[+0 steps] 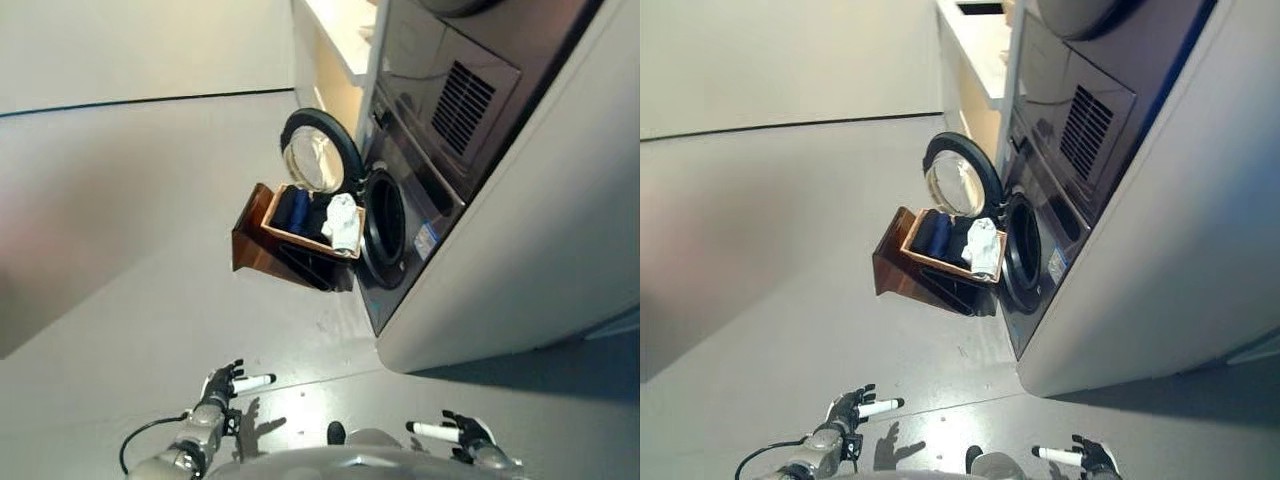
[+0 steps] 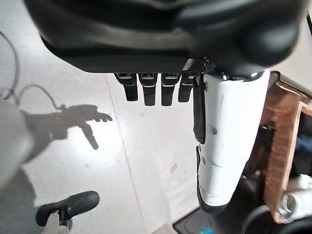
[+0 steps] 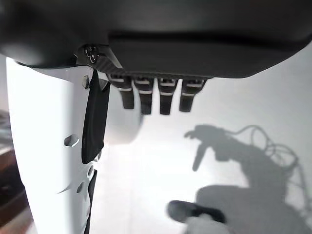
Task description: Pick up the clothes and place them into the washing machine
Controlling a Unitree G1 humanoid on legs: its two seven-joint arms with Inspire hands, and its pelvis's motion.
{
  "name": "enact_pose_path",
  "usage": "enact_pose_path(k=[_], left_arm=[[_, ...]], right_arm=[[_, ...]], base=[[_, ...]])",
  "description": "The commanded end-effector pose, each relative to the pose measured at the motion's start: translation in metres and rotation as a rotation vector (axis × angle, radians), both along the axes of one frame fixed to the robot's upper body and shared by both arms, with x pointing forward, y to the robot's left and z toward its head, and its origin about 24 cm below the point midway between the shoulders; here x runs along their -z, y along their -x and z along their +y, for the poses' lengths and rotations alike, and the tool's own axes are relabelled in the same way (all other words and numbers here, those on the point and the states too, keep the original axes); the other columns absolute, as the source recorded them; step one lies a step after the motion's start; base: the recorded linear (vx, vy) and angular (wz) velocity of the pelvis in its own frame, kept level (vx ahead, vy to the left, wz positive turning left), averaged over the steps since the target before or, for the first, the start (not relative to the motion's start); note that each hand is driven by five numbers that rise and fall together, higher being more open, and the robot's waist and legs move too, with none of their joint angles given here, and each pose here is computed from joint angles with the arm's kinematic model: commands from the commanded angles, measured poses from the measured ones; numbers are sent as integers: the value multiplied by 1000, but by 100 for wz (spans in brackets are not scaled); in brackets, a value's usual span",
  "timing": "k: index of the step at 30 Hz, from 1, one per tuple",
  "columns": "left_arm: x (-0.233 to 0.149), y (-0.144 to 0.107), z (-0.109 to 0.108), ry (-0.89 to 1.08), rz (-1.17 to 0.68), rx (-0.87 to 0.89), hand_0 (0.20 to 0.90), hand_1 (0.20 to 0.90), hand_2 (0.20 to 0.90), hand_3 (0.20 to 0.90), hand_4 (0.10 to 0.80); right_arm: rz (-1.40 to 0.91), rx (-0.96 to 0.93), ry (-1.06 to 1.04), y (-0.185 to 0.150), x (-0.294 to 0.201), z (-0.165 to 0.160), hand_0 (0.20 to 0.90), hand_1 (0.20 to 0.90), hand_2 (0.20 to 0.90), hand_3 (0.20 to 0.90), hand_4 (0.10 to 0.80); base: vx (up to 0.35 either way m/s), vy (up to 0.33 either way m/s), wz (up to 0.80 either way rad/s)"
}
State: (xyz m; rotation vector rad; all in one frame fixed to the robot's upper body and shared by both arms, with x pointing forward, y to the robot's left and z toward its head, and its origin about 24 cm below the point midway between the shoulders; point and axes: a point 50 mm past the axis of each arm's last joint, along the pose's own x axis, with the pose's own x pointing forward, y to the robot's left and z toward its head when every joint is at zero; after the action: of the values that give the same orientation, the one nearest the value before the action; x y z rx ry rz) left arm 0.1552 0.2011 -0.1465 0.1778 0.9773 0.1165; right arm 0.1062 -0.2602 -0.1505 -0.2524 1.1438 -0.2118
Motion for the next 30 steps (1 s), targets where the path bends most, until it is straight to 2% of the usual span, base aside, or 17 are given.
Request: enact_pose_path(k=[1, 7, 12, 17, 22, 30], left_arm=[[-16, -21, 17, -58, -129, 5, 900, 900, 900, 900, 800], [-7, 1, 21, -63, -59, -25, 900, 900, 900, 900, 800], [0, 20, 28, -77, 7, -24, 900, 900, 900, 900, 800], [-2, 18, 34, -101, 10, 17, 900, 900, 900, 900, 800], [-9, 8, 42, -128, -23, 78, 900, 900, 900, 900, 800], [-4, 19, 41, -115, 16, 73, 900, 900, 900, 900, 800]], right_arm=[[-74, -8, 45, -14, -8, -9, 900, 900, 900, 900, 800], [-57, -19, 58, -10, -6, -8, 900, 900, 900, 900, 800], [-16, -34, 33, -1, -1, -1, 900, 900, 900, 900, 800], [-6, -33, -3, 1, 2, 7, 900, 900, 900, 900, 800], [4, -15, -5, 4, 2, 2, 900, 900, 900, 900, 800], [82, 49, 12, 33, 6, -7, 900, 900, 900, 900, 800]], base=[[197, 21, 26], [426, 171, -34], [499, 333, -54], [291, 280, -89], [238, 302, -19], [353, 149, -11]])
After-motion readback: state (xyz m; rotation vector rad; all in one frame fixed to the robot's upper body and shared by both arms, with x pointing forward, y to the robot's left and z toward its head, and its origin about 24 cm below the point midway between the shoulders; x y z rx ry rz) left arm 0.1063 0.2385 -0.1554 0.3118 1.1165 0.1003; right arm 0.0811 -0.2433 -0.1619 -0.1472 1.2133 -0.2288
